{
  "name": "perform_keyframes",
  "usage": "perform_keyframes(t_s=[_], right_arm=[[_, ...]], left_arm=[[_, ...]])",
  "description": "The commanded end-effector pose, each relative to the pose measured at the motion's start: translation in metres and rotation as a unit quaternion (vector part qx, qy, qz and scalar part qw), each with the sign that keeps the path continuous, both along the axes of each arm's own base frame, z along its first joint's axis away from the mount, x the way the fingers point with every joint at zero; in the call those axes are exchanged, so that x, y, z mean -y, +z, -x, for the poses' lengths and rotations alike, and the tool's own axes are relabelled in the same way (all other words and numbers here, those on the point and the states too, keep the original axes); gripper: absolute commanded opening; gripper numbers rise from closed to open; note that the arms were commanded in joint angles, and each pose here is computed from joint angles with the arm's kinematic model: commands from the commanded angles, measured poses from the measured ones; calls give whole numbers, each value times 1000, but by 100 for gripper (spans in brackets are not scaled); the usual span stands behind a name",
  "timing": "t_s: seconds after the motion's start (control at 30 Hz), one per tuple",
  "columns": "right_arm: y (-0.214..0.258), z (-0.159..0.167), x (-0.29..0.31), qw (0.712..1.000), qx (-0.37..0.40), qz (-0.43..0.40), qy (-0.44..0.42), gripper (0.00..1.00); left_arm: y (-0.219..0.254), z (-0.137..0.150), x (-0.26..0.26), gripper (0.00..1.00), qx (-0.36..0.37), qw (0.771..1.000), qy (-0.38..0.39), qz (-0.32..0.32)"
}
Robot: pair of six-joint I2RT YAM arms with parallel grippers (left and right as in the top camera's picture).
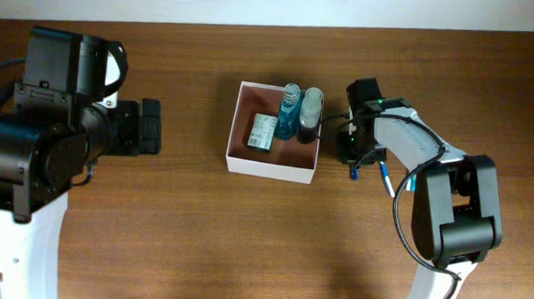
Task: Pack container
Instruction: 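Reach the right gripper to the blue razor and grasp it, then carry the razor with the right gripper into the box and release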
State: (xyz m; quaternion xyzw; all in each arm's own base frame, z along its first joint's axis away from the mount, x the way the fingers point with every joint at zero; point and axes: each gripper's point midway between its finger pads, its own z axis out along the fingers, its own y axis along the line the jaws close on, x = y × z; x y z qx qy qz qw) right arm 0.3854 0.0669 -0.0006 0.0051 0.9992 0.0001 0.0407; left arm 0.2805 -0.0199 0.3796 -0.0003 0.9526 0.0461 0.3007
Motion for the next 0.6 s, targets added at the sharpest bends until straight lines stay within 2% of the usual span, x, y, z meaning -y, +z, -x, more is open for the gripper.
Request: perform_keyframes(t_s=[0.0, 0.2, 0.4, 0.47, 0.57], right_arm=[[-3, 3, 5, 1000, -10, 18, -6, 4], [42, 4, 5, 1000, 25, 11, -6, 4], [136, 16, -12, 992, 119, -50, 7, 4], [179, 28, -38, 979, 163, -108, 49, 4], [224, 44, -73, 950, 228, -145, 156, 4]], left_arm=[[4, 4, -4, 99, 7, 1000, 0, -7], [4, 4, -4, 99, 7, 1000, 0, -7], [4, 4, -4, 99, 7, 1000, 0, -7], [4, 4, -4, 99, 7, 1000, 0, -7], [4, 4, -4, 99, 7, 1000, 0, -7]])
